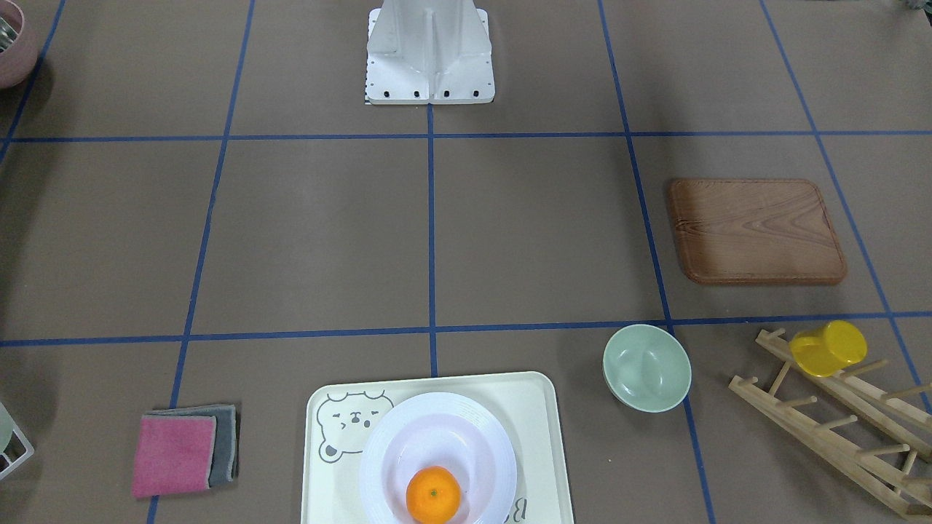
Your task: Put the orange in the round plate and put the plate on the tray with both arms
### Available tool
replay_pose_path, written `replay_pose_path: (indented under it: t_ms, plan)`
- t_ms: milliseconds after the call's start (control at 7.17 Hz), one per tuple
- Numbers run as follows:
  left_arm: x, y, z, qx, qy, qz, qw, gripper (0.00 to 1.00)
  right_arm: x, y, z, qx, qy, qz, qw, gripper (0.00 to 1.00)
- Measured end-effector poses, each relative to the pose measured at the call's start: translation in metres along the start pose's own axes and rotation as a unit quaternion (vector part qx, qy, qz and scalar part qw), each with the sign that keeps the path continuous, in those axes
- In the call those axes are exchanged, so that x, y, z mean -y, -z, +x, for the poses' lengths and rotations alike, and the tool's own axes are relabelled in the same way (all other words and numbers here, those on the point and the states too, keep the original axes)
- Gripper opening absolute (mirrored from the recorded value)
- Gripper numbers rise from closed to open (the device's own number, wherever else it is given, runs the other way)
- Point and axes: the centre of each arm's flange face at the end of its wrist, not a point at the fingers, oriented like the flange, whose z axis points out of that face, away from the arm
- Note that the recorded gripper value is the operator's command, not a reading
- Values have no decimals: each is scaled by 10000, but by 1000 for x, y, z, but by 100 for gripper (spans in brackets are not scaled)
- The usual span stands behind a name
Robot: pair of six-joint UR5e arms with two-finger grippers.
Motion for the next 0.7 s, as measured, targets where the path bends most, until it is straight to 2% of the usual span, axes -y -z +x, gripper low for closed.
replay_pose_path:
  t_ms: [279, 698]
  plan:
    - [-1, -1, -1, -3, 9, -11, 10000, 98, -8, 7, -7, -24, 103, -378, 9992, 100]
    - [-2, -2, -1, -4, 6, -15, 10000, 98, -15, 9, -5, -65, 250, -508, 9984, 100]
